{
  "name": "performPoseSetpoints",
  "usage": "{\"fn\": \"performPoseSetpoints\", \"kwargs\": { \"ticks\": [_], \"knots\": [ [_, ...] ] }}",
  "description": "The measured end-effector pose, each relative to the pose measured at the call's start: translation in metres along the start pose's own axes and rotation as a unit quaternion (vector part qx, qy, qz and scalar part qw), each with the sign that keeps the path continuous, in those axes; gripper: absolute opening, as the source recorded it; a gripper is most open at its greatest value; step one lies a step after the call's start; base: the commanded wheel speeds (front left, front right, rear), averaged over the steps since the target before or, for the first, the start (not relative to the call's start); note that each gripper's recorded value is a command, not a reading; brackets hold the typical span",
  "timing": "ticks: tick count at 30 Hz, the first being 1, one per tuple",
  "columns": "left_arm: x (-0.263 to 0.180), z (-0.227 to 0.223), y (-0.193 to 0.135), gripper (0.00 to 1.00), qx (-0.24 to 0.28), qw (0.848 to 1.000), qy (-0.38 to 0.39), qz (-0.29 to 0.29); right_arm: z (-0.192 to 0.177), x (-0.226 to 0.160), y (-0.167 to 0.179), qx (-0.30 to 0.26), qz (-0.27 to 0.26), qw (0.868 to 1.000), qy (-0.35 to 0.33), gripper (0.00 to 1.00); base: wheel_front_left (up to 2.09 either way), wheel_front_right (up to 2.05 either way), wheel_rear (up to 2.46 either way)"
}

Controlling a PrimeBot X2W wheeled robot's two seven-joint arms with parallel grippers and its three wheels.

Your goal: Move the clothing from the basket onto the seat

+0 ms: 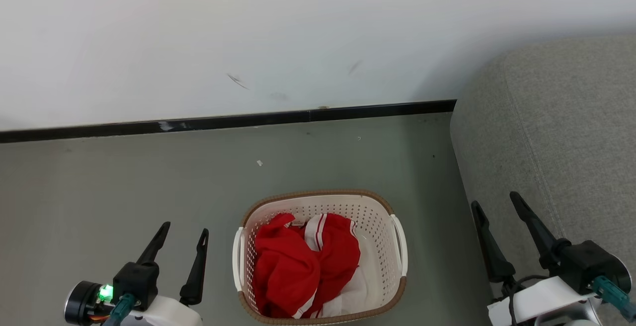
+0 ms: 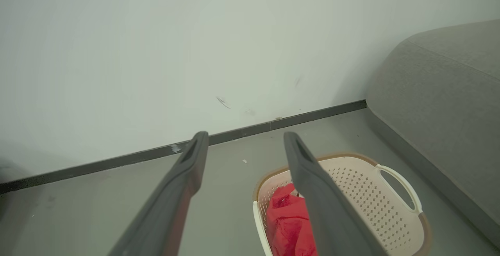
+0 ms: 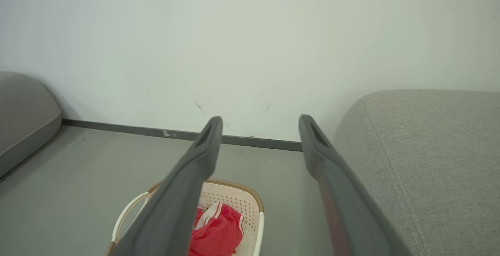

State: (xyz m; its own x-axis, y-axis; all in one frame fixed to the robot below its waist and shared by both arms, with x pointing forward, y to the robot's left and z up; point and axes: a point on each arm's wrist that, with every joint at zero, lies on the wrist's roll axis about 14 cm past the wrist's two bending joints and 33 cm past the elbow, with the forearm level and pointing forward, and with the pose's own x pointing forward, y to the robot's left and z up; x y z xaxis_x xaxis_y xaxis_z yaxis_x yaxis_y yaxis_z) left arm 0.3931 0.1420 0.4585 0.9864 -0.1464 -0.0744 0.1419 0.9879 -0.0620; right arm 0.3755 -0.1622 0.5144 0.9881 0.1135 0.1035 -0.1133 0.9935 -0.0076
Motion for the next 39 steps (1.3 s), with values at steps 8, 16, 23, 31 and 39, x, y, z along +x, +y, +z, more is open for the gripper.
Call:
{"fn": "performPoseSetpoints", "kwargs": {
  "ticks": [8,16,23,31,39],
  "knots": [
    [0.019,-0.033,-0.031,1.0,0.008,0.996,0.056,-0.065,-0.005,0.005,-0.012,-0.005,-0.017,1.0,0.006,1.0,0.0,0.0,0.0],
    [0.041,-0.064,-0.056,1.0,0.033,0.987,0.102,-0.121,-0.013,0.012,-0.029,-0.015,-0.039,0.999,0.014,1.0,0.0,0.0,0.0],
    [0.06,-0.09,-0.063,1.0,0.034,0.981,0.133,-0.137,-0.019,0.024,-0.038,-0.018,-0.048,0.999,0.017,1.0,0.0,0.0,0.0],
    [0.081,-0.121,-0.073,1.0,0.021,0.975,0.163,-0.149,-0.029,0.044,-0.04,-0.009,-0.048,0.999,0.017,1.0,0.0,0.0,0.0],
    [0.091,-0.153,-0.1,1.0,0.006,0.964,0.189,-0.186,-0.042,0.06,-0.047,-0.009,-0.052,0.998,0.021,1.0,0.0,0.0,0.0]
  ]
}}
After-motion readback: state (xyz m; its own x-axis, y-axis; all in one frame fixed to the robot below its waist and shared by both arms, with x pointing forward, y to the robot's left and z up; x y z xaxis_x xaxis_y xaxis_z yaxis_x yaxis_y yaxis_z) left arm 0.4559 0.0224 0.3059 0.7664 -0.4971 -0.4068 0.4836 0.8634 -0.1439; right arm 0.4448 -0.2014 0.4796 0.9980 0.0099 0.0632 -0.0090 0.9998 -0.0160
